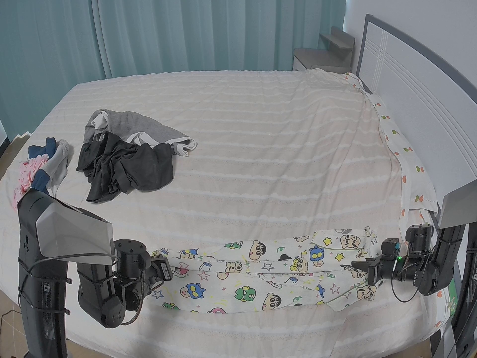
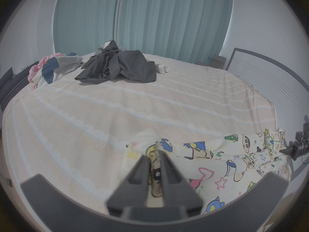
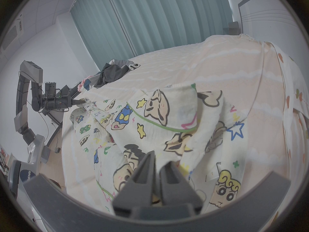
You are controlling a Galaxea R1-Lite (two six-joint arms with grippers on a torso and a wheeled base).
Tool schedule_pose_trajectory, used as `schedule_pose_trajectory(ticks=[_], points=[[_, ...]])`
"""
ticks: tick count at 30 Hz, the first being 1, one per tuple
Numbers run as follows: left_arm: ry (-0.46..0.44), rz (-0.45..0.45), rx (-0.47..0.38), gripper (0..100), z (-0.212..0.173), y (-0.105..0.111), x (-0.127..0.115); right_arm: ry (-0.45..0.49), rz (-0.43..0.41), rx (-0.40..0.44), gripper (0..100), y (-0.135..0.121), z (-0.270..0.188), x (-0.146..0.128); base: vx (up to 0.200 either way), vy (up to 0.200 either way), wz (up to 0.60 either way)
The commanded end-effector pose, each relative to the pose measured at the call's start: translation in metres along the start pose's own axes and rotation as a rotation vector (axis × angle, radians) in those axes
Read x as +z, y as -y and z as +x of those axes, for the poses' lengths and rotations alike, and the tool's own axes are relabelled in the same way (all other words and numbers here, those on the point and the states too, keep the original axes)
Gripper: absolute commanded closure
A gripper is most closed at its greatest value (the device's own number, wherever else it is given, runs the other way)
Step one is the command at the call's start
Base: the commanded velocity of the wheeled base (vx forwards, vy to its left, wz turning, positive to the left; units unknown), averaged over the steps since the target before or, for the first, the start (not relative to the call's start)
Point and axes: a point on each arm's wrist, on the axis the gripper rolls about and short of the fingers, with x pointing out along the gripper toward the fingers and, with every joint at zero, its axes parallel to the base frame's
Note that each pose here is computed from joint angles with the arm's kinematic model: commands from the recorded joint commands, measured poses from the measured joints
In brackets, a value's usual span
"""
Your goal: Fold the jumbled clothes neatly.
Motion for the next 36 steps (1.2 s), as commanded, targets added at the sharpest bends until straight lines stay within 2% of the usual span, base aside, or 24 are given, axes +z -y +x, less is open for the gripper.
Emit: schedule_pose_trajectory(ticks=[1,6,12,18,23,30,33,36], points=[[0.004,-0.003,0.001,0,0.001,0.0,0.0,0.004,-0.002,-0.001,0,0.0,0.0,0.001,0.0,0.0,0.0],[0.062,-0.025,-0.019,0,0.001,0.002,0.004,0.029,-0.009,-0.016,0,0.003,-0.005,0.005,0.0,0.0,0.0],[0.064,-0.027,-0.01,0,-0.001,0.001,0.005,0.058,-0.01,-0.05,0,0.007,-0.017,0.012,0.0,0.0,0.0],[0.107,-0.076,-0.016,0,-0.008,0.0,0.019,0.085,-0.004,-0.082,0,0.012,-0.03,0.017,0.0,0.0,0.0],[0.151,-0.185,-0.021,0,-0.018,-0.003,0.034,0.122,-0.008,-0.114,0,0.016,-0.042,0.024,0.0,0.0,0.0],[0.259,-0.338,-0.026,0,-0.036,-0.013,0.066,0.189,-0.04,-0.128,0,0.013,-0.053,0.043,0.0,0.0,0.0],[0.325,-0.497,-0.084,0,-0.061,-0.013,0.085,0.229,-0.036,-0.099,0,0.005,-0.05,0.058,0.0,0.0,0.0],[0.35,-0.558,-0.115,0,-0.075,-0.014,0.092,0.236,-0.026,-0.074,0,0.0,-0.043,0.066,0.0,0.0,0.0]])
